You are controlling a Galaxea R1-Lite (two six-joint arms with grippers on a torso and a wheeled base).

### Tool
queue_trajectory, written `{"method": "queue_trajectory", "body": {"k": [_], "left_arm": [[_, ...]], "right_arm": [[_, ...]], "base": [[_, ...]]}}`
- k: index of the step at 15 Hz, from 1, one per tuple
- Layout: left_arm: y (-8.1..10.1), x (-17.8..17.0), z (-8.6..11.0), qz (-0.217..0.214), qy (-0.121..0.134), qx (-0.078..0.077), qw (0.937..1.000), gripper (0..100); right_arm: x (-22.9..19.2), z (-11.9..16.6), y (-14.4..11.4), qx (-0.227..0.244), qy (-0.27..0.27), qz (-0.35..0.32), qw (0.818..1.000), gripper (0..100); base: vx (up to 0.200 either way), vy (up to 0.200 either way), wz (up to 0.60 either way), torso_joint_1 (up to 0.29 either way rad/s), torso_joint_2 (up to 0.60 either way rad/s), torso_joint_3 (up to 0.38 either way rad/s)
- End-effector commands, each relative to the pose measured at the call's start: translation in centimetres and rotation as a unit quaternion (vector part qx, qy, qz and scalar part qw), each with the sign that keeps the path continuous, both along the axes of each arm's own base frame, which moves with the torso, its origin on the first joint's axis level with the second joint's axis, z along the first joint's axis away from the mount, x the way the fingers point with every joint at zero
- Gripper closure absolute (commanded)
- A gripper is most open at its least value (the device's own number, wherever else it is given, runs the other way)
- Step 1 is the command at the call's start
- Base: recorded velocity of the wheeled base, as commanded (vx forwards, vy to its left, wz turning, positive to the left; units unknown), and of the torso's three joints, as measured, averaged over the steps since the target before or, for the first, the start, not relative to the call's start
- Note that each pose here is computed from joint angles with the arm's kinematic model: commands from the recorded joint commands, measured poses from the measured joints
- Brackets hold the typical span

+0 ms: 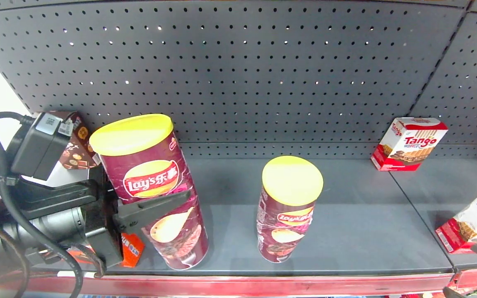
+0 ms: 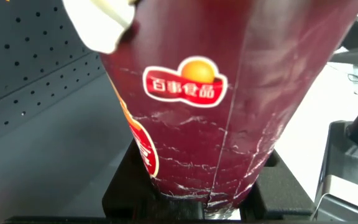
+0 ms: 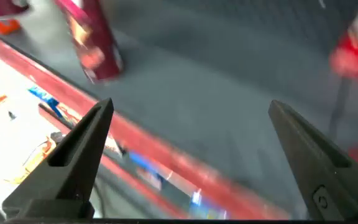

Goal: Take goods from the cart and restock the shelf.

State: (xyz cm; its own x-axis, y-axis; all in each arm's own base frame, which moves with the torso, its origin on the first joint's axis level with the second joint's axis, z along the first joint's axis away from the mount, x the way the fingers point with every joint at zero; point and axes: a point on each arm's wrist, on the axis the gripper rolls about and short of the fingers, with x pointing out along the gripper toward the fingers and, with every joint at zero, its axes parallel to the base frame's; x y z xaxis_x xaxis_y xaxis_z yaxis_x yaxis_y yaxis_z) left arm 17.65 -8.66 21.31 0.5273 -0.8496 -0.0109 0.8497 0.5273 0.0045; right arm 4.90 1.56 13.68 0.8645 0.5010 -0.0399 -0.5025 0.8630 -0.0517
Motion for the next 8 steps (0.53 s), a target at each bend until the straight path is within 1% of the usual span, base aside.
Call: {"method": "queue_trajectory", "body": {"k": [1, 2, 3, 4, 5, 6, 7, 8], "left_arm": [[0.0, 0.0, -0.1, 0.0, 0.002, 0.001, 1.0, 100], [0.0, 0.1, 0.0, 0.0, 0.001, 0.0, 1.0, 100], [-0.2, 0.4, -0.2, 0.0, 0.006, 0.002, 1.0, 100], [-0.2, 0.6, -0.2, 0.0, 0.006, 0.003, 1.0, 100], [-0.3, 0.6, -0.3, -0.001, 0.006, 0.004, 1.0, 100], [-0.3, 0.8, -0.4, -0.001, 0.008, 0.005, 1.0, 100], [-0.3, 0.8, -0.4, 0.0, 0.007, 0.005, 1.0, 100], [-0.4, 0.7, -0.4, -0.003, 0.008, 0.006, 0.9999, 100]], "right_arm": [[-5.0, -3.0, -0.8, 0.039, -0.013, -0.07, 0.997, 0], [-6.1, -4.2, -0.8, 0.039, -0.015, -0.079, 0.996, 0], [-7.4, -5.7, -0.9, 0.041, -0.016, -0.1, 0.994, 0], [-7.3, -5.5, -1.1, 0.045, -0.018, -0.155, 0.987, 0], [-7.3, -5.5, -1.4, 0.045, -0.025, -0.224, 0.973, 0], [-7.2, -6.0, -1.7, 0.044, -0.013, -0.295, 0.955, 0], [-7.2, -6.1, -1.8, 0.048, -0.011, -0.31, 0.949, 0], [-7.2, -6.1, -1.8, 0.047, -0.01, -0.306, 0.951, 0]], "base": [[0.0, 0.0, 0.0, 0.0, 0.0, 0.0], [0.0, 0.0, 0.0, 0.0, 0.0, 0.0], [0.0, 0.0, 0.0, 0.0, 0.0, 0.0], [0.0, 0.0, 0.0, 0.0, 0.0, 0.0], [0.0, 0.0, 0.0, 0.0, 0.0, 0.0], [0.0, 0.0, 0.0, 0.0, 0.0, 0.0], [0.0, 0.0, 0.0, 0.0, 0.0, 0.0], [0.0, 0.0, 0.0, 0.0, 0.0, 0.0]]}}
